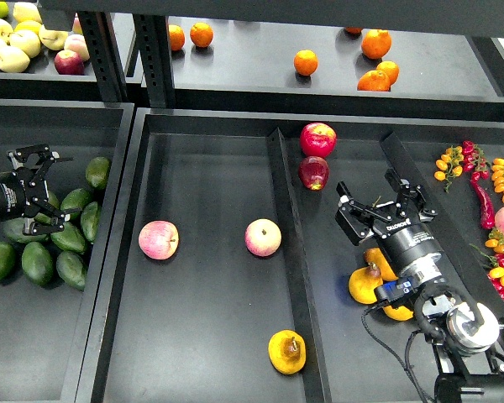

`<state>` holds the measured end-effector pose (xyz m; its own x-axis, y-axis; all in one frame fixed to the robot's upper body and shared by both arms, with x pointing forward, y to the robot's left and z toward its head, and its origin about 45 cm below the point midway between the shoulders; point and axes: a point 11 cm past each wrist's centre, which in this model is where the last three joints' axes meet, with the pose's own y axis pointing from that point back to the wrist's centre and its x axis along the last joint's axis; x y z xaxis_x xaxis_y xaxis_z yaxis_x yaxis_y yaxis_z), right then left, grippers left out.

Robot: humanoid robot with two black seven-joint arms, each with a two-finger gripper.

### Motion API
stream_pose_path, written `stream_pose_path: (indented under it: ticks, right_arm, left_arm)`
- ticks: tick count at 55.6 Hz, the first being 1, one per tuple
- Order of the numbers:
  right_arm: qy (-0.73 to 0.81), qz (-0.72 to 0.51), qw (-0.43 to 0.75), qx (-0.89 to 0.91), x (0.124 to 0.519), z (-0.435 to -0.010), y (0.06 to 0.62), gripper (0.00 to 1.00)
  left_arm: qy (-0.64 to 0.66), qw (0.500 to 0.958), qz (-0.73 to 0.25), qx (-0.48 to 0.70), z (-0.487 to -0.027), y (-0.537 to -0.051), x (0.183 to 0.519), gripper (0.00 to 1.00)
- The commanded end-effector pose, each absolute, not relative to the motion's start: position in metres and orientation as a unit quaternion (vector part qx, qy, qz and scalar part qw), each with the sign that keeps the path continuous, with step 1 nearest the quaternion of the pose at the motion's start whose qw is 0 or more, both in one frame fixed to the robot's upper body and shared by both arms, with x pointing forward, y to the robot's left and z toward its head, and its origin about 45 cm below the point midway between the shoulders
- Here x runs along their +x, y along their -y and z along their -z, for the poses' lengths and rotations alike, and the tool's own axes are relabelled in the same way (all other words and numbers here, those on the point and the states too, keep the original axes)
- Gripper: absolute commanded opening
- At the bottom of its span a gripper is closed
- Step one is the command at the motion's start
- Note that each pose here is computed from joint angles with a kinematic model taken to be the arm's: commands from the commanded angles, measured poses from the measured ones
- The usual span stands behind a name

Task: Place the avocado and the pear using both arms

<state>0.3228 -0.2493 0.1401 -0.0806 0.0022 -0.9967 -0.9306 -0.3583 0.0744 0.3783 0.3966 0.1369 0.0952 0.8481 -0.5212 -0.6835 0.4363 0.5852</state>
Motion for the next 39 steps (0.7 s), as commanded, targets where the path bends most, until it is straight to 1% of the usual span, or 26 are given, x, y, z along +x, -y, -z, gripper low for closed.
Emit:
stream_pose_path:
  ticks: [1, 6, 12, 13, 18, 22, 39]
  right_arm:
    - [-0.417, -0.609, 0.382, -0.556, 0.321, -0.137, 0.249, 1.0]
    - [-0.417, -0.609, 0.382, -0.556, 0.321, -0.137, 0.249, 1.0]
    - [-0.412, -0.613, 0.375, -0.56, 0.32, -0.136, 0.244, 1.0]
    - [-0.407, -0.618, 0.369, -0.563, 0.319, -0.135, 0.239, 1.0]
    - [-0.406, -0.618, 0.361, -0.569, 0.318, -0.135, 0.242, 1.0]
    - [-0.411, -0.614, 0.351, -0.575, 0.318, -0.136, 0.25, 1.0]
    - [-0.419, -0.609, 0.28, -0.613, 0.315, -0.138, 0.272, 1.0]
  left_arm:
    - [-0.46, 0.716, -0.525, 0.018, -0.127, -0.393, 0.37, 0.99]
    - [-0.493, 0.698, -0.518, -0.037, -0.112, -0.382, 0.361, 0.99]
    - [-0.515, 0.682, -0.515, -0.066, -0.097, -0.377, 0.346, 0.99]
    - [-0.529, 0.673, -0.51, -0.084, -0.088, -0.371, 0.336, 0.99]
    - [-0.551, 0.663, -0.492, -0.122, -0.076, -0.349, 0.323, 0.99]
    - [-0.557, 0.658, -0.484, -0.148, -0.074, -0.341, 0.315, 0.99]
    - [-0.572, 0.643, -0.437, -0.262, -0.084, -0.293, 0.309, 0.99]
